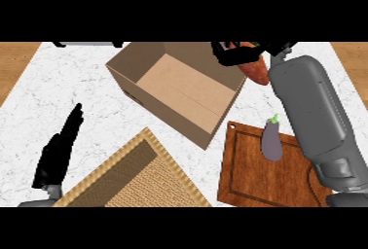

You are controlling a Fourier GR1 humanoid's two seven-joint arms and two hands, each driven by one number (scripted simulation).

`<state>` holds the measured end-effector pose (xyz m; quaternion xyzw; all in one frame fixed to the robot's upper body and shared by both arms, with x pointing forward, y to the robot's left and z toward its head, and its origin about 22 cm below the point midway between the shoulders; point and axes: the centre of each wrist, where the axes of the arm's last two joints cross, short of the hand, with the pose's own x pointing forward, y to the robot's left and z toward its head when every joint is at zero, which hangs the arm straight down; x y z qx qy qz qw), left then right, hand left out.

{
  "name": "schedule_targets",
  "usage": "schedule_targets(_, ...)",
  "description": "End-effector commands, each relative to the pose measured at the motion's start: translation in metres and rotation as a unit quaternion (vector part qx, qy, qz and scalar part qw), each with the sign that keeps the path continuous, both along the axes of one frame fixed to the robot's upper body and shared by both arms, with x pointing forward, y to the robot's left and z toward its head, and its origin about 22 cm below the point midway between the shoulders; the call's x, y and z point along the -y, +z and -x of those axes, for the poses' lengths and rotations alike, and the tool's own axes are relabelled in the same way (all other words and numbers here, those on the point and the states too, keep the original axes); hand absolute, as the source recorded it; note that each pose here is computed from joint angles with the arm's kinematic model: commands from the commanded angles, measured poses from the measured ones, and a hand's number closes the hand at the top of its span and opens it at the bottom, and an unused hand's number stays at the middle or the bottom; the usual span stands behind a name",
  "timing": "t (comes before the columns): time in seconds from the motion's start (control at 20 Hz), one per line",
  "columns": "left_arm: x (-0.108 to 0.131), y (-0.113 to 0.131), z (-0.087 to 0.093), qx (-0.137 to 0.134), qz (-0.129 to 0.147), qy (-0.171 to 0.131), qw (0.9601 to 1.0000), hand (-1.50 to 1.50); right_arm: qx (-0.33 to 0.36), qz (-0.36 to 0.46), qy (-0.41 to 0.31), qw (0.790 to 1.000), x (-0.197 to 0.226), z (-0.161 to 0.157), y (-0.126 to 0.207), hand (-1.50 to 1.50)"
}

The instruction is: Pick the sweet potato from the cutting board and place it in the cardboard box

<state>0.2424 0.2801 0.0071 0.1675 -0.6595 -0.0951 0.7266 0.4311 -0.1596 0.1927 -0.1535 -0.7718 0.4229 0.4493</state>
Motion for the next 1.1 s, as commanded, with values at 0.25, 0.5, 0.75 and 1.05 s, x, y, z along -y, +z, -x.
schedule_targets(0.25, -0.015, 0.008, -0.006, 0.005, 0.001, -0.015, 0.9999, 0.00, -0.043, 0.053, 0.003, 0.998, -0.076, -0.017, -0.021, 1.50)
schedule_targets(0.5, 0.001, 0.014, -0.014, 0.011, -0.001, -0.016, 0.9998, 0.00, -0.071, 0.075, -0.019, 0.994, -0.106, -0.016, -0.044, 1.50)
schedule_targets(0.75, 0.015, 0.009, -0.022, 0.016, -0.002, -0.029, 0.9995, 0.00, -0.119, 0.079, -0.055, 0.988, -0.095, -0.018, -0.077, -1.50)
schedule_targets(1.05, 0.013, 0.014, -0.024, 0.019, -0.002, -0.042, 0.9989, 0.00, -0.120, 0.032, -0.061, 0.990, -0.096, -0.020, -0.078, -1.50)
